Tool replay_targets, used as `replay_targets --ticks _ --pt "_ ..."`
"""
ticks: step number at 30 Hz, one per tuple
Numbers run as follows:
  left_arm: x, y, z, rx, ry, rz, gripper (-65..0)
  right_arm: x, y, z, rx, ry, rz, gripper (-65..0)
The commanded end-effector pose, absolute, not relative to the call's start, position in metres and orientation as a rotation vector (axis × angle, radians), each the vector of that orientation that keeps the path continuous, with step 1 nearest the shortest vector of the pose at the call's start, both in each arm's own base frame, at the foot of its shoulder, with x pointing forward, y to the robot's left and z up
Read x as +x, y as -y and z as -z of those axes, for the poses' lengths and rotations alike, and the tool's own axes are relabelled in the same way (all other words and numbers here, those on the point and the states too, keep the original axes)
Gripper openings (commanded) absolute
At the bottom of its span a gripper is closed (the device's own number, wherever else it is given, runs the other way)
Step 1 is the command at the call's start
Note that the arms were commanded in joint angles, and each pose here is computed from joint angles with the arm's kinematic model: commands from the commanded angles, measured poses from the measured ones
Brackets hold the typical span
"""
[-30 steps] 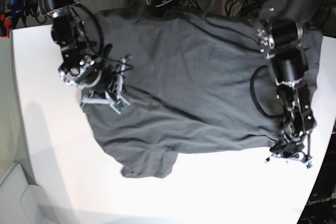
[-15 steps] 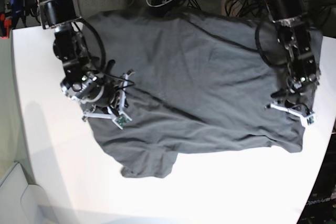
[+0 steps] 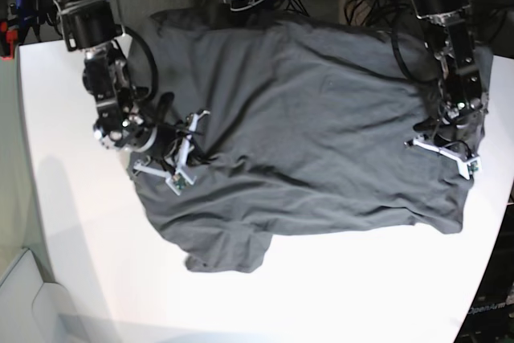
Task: Layout the t-shirt on the table in an organized manner, then fold the t-shirt properly
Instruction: 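Grasp the shirt with both grippers and pull it outward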
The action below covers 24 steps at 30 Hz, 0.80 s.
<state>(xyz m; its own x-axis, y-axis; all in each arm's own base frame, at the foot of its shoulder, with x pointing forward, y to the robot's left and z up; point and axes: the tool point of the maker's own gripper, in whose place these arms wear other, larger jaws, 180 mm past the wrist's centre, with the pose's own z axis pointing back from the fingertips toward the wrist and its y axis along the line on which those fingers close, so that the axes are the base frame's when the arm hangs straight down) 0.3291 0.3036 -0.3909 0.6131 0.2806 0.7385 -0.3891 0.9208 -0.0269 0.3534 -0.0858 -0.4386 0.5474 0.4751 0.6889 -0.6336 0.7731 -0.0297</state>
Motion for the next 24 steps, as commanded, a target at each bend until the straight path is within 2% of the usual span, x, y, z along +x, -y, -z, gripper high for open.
replay_targets --ticks 1,8,14,21,24 --pt "0.343 -0.310 0.370 0.156 0.892 -0.381 -64.7 0.347 0.118 0.459 0.109 0.609 -0.678 -65.0" --pt "0.355 -0.311 0.362 0.150 0.921 -0.389 -64.7 0.372 0.179 0.452 0.045 0.629 -0.555 -65.0" --pt "0.364 -0.312 0.371 0.127 0.896 -0.414 -64.7 0.374 0.205 0.461 0.031 0.610 -0.518 -65.0" --pt "0.372 -0.303 0.373 0.105 0.895 -0.423 -64.7 0.386 0.205 0.453 0.034 0.642 -0.509 -65.0" --pt "0.370 -0.298 0.378 0.093 0.883 -0.427 -64.7 0.397 0.195 0.430 0.024 0.716 -0.545 -65.0"
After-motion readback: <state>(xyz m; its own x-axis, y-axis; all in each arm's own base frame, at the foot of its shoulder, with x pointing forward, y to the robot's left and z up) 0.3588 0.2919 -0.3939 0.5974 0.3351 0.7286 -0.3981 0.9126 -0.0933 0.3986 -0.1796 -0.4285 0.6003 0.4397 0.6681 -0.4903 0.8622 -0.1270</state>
